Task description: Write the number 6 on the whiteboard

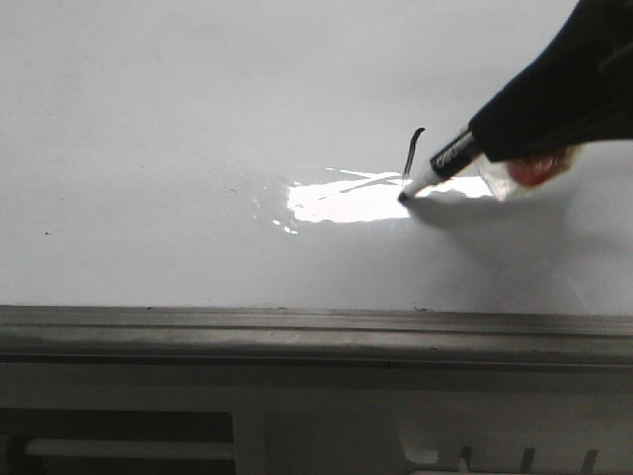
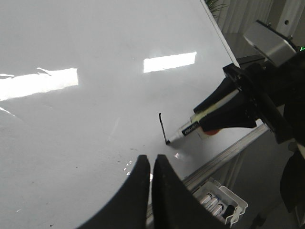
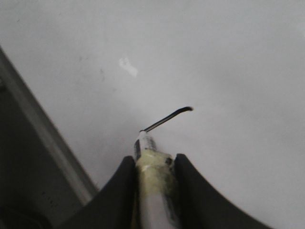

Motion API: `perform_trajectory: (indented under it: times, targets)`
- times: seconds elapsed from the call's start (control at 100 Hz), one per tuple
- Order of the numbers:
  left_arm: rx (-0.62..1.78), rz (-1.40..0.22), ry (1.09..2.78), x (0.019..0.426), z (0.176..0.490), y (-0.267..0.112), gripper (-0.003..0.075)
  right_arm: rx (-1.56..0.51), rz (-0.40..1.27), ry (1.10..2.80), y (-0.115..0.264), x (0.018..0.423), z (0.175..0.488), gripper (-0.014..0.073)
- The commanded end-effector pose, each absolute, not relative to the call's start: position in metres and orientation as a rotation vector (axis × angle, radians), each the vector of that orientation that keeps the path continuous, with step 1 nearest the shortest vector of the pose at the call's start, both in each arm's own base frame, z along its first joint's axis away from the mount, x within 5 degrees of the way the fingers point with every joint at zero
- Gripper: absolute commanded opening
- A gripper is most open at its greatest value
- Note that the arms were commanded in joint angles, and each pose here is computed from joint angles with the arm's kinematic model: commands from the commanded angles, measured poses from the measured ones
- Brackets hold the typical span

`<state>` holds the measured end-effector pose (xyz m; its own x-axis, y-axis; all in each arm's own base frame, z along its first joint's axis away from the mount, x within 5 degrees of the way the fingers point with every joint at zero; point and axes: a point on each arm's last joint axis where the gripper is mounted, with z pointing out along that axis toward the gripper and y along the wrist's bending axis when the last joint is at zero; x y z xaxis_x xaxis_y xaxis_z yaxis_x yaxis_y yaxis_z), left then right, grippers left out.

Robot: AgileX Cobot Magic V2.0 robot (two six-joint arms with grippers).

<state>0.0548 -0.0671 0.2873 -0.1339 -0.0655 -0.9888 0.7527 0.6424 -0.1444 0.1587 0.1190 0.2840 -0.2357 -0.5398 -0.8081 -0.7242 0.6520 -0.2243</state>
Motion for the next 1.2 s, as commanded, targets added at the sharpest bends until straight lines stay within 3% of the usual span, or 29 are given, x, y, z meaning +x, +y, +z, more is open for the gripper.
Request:
perform_trajectory:
  times: [0.0, 0.2, 0.47, 1.03, 1.19]
  targets:
    - [0.543, -0.806, 1.543, 0.056, 0.297, -0.067, -0.0019, -1.031, 0.253, 1.913, 0.123, 0.157, 0.289, -0.0043]
    - [0.545, -0.807, 1.543, 0.056, 0.297, -0.067, -0.0019, -1.059, 0.245, 1.998, 0.117, 0.154, 0.284, -0.0043]
    - [0.552, -0.812, 1.544, 0.056, 0.297, -0.067, -0.0019, -0.889, 0.185, 1.912, 0.096, 0.159, 0.304, -0.0043]
    - [0.552, -0.812, 1.544, 0.056, 0.297, -0.067, -0.0019, -0.930, 0.275, 1.927, 0.123, 0.170, 0.293, -0.0043]
    - [0.560, -0.809, 1.544, 0.055, 0.297, -0.068, -0.0019, -0.938, 0.315, 1.872, 0.121, 0.156, 0.314, -0.0043]
